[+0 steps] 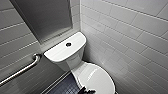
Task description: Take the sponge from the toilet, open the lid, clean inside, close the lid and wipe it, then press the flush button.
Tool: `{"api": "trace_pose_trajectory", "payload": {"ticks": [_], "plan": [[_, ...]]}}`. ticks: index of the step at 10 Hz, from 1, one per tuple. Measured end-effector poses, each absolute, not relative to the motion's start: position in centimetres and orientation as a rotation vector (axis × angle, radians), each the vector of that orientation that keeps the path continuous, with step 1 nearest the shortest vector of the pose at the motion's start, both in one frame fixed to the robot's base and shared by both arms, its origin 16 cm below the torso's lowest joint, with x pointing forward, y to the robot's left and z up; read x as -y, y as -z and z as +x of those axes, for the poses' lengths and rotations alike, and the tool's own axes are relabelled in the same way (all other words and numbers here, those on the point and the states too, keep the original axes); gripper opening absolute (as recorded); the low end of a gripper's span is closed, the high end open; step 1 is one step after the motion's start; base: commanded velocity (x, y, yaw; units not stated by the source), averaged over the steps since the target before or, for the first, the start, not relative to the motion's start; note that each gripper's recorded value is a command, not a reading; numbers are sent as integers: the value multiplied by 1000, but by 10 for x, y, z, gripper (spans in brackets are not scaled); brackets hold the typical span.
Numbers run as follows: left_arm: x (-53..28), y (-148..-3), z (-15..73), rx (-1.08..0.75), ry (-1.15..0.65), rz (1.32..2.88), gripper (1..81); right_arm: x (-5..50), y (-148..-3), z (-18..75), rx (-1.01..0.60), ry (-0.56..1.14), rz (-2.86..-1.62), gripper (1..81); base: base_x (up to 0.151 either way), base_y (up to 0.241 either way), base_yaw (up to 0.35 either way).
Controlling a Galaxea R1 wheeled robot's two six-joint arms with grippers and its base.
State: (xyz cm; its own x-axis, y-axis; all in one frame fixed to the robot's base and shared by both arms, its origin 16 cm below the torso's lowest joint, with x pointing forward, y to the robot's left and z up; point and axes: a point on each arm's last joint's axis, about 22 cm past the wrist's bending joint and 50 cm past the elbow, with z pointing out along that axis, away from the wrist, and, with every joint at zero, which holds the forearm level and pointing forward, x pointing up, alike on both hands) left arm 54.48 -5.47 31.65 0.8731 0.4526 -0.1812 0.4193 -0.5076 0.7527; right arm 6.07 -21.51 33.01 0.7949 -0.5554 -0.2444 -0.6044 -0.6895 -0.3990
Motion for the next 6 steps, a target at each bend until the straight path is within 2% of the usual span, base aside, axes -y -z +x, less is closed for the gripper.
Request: {"api": "trace_pose_trajectory", "payload": {"ticks": [6], "plan": [[61,-310,543,-635,-50,2182,811,216,-329,62,-866,-141,-2520,10,0,0,0]]}}
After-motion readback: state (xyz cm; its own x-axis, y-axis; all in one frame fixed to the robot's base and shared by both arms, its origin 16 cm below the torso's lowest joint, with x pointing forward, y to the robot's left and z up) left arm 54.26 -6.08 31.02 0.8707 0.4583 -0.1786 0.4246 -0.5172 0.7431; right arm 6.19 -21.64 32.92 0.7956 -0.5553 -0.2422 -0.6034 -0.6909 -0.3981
